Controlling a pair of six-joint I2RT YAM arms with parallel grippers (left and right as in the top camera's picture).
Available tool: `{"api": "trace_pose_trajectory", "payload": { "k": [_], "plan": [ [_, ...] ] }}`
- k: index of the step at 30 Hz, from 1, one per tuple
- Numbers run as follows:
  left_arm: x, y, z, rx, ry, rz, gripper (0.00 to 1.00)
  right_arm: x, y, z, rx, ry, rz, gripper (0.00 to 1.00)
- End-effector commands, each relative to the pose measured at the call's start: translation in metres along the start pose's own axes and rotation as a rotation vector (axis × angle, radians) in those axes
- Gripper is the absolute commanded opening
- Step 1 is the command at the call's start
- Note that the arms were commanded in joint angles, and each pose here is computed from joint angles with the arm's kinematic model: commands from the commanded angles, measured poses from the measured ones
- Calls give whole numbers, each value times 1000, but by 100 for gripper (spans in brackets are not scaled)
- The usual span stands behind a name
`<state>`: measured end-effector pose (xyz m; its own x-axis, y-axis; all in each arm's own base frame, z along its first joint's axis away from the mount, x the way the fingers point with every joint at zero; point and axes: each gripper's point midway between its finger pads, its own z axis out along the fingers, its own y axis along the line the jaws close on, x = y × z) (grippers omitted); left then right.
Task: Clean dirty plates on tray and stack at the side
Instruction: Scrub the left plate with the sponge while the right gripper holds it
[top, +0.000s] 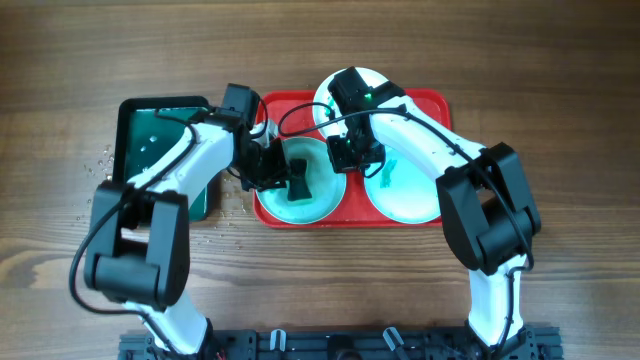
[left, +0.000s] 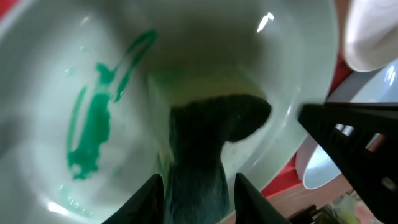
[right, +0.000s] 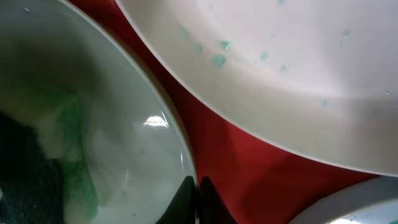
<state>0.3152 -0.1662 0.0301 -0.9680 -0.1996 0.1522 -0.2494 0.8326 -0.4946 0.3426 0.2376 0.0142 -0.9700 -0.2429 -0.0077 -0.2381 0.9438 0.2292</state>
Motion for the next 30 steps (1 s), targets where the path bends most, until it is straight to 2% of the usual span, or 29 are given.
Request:
{"api": "trace_pose_trajectory", "payload": {
  "k": [1,5,9,13,17,25,30],
  "plan": [
    [12,-4,18,25,69,38,29,6,0,12,-16,35,-7,4],
    [11,-4,26,-34,39,88,22,5,1,12,-18,29,-8,4],
    [1,12,30,-190,-45,97,4,6,1,12,-17,33,-8,4],
    [-24,49,15,-439,-203,71,4,6,1,12,-17,35,-7,4],
    [-36,74,-4,-589,-279,60,4,9,0,12,-13,45,-6,4],
    [-53,76,-42,-654,-358,37,4,9,0,12,-13,47,-7,4],
    [-54,53,-53,-565,-385,50,4,12,-3,19,-13,47,-6,4]
  ]
}}
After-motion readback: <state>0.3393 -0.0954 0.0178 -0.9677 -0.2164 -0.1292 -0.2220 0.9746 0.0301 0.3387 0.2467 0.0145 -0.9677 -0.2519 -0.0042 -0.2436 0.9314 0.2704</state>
